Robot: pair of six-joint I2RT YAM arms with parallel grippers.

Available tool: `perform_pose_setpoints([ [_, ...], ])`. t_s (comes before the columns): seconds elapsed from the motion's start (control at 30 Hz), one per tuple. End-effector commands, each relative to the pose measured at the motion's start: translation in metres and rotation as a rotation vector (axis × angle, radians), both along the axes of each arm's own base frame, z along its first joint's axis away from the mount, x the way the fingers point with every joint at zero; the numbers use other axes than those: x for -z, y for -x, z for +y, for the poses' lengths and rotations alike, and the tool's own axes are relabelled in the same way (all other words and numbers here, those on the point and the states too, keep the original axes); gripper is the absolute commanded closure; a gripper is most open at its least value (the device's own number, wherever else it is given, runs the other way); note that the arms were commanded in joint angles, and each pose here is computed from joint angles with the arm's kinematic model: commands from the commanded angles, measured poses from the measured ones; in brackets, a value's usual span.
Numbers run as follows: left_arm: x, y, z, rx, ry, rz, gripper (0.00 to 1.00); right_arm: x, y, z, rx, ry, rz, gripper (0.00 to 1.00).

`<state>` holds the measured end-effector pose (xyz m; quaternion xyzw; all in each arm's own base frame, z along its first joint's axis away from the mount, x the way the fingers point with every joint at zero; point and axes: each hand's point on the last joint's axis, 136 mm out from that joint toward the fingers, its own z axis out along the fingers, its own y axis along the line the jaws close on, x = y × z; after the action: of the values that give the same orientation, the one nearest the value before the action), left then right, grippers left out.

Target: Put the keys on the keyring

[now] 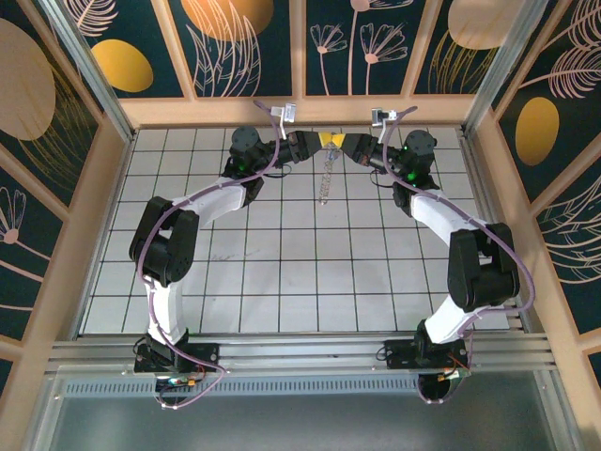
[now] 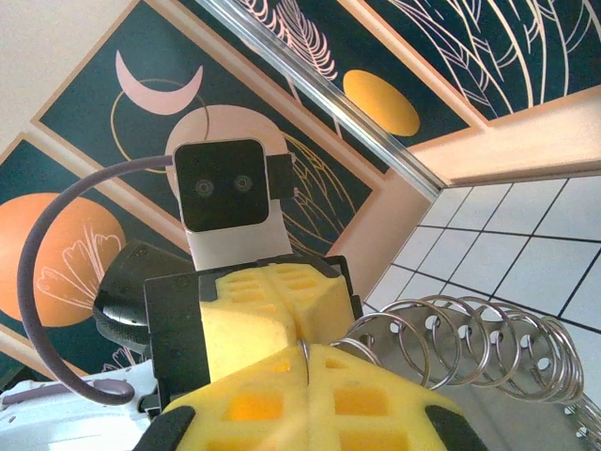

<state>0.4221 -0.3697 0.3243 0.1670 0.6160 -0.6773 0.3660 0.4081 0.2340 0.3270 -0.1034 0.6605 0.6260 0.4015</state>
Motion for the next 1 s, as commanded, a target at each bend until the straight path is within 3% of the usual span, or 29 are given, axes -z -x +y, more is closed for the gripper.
perform_pose_setpoints([
  [0.0,-0.030,0.017,0.003,0.018,0.037,-0.104,1.00,-0.024,0.003,-0.008,0.052,-0.017,-0.082,1.00],
  [0.13,-0.031,0.017,0.002,0.023,0.034,-0.112,1.00,-0.026,0.003,-0.008,0.051,-0.018,-0.084,1.00],
  [0.57,-0.032,0.018,0.002,0.026,0.036,-0.113,1.00,-0.036,0.010,-0.014,0.074,-0.015,-0.109,0.65],
  [0.97,-0.035,0.017,0.000,0.042,0.036,-0.127,1.00,-0.034,0.015,-0.038,0.157,0.018,-0.121,0.62],
])
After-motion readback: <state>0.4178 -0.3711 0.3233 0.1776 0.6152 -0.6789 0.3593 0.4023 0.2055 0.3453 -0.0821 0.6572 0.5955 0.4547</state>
